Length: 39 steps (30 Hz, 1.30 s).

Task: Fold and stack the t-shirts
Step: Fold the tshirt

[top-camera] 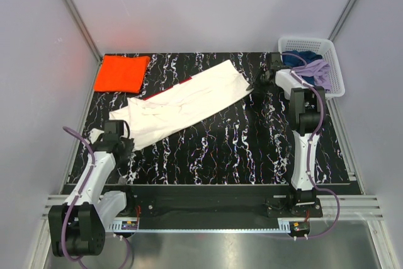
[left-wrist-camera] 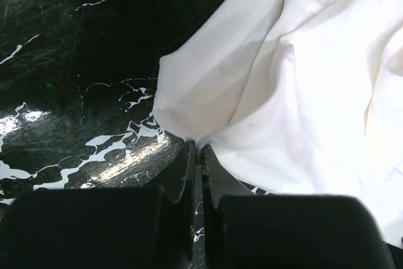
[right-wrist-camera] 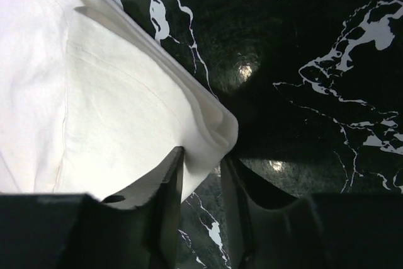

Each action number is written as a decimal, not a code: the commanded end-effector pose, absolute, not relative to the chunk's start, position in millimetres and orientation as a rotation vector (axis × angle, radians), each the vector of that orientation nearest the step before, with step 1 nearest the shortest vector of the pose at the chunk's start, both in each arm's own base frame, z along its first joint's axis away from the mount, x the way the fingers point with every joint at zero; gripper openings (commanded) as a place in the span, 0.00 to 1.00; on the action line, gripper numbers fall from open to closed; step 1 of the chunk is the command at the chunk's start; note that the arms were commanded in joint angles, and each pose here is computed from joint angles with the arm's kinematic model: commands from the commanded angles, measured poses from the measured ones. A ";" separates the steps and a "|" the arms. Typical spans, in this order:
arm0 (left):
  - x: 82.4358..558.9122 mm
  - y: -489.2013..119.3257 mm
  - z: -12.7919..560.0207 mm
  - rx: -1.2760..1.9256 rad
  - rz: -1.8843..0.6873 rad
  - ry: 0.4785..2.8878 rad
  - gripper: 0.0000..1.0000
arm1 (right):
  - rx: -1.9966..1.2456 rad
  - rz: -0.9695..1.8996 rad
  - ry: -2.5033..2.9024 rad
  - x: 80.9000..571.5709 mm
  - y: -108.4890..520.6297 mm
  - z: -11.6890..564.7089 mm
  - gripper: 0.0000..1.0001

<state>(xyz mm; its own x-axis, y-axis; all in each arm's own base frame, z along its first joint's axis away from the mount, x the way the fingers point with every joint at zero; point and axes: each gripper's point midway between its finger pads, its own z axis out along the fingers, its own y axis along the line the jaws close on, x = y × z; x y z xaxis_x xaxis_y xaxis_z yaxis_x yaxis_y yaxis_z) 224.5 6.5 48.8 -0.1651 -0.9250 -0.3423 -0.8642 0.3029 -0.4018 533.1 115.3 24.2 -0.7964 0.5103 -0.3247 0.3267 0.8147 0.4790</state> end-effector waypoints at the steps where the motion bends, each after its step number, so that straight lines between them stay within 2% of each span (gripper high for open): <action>1: 224.7 18.0 59.6 -1.555 -0.076 2.041 0.00 | 0.598 0.522 2.535 544.9 115.1 26.4 0.35; 2: 222.7 18.0 59.7 -1.557 -0.069 2.050 0.00 | 0.598 0.506 2.539 544.5 112.4 25.4 0.30; 3: 219.3 17.9 59.3 -1.557 -0.058 2.063 0.00 | 0.597 0.471 2.535 545.4 107.9 27.5 0.18; 6: 205.7 18.7 57.4 -1.566 -0.004 2.114 0.00 | 0.583 0.405 2.533 541.2 99.0 37.7 0.00; 16: 154.3 17.5 38.6 -1.591 0.132 2.259 0.00 | 0.583 0.163 2.590 490.0 66.5 42.7 0.00; 20: 148.0 10.7 35.9 -1.566 0.093 2.291 0.00 | 0.596 0.149 2.636 459.5 67.2 40.1 0.00; 21: 146.0 11.0 38.2 -1.571 0.089 2.281 0.08 | 0.585 0.149 2.624 453.8 69.0 50.0 0.00; 24: 147.4 9.8 48.9 -1.553 0.052 2.261 0.23 | 0.613 0.129 2.652 423.0 68.1 47.8 0.00; 25: 147.1 9.0 55.6 -1.548 0.043 2.261 0.41 | 0.629 0.119 2.687 407.7 67.6 42.0 0.02; 26: 145.7 8.7 60.1 -1.543 0.039 2.260 0.50 | 0.636 0.115 2.700 399.7 67.0 42.8 0.07; 27: 140.2 8.7 65.7 -1.539 0.041 2.265 0.57 | 0.645 0.117 2.688 393.3 65.8 53.0 0.25; 28: 144.6 9.4 79.5 -1.519 0.018 2.238 0.66 | 0.645 0.110 2.713 379.1 65.0 51.2 0.34; 30: 143.0 11.8 98.7 -1.458 -0.001 2.212 0.68 | 0.607 0.132 2.674 371.6 66.1 73.4 0.53; 34: 160.4 16.7 150.0 -1.275 -0.078 2.110 0.67 | 0.441 0.146 2.593 370.9 74.8 124.6 0.72; 39: 211.8 -1.8 179.3 -0.917 -0.241 2.103 0.64 | 0.081 0.427 2.470 387.7 158.4 169.6 0.74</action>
<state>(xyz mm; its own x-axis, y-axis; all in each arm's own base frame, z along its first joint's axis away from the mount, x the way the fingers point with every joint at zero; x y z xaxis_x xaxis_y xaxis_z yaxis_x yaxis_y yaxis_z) 176.9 7.7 158.8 -0.3336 -0.7866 -0.5196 -0.6950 0.5776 -0.4281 374.2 107.8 134.2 -0.8336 0.2796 -0.4764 0.1832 0.9536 0.2390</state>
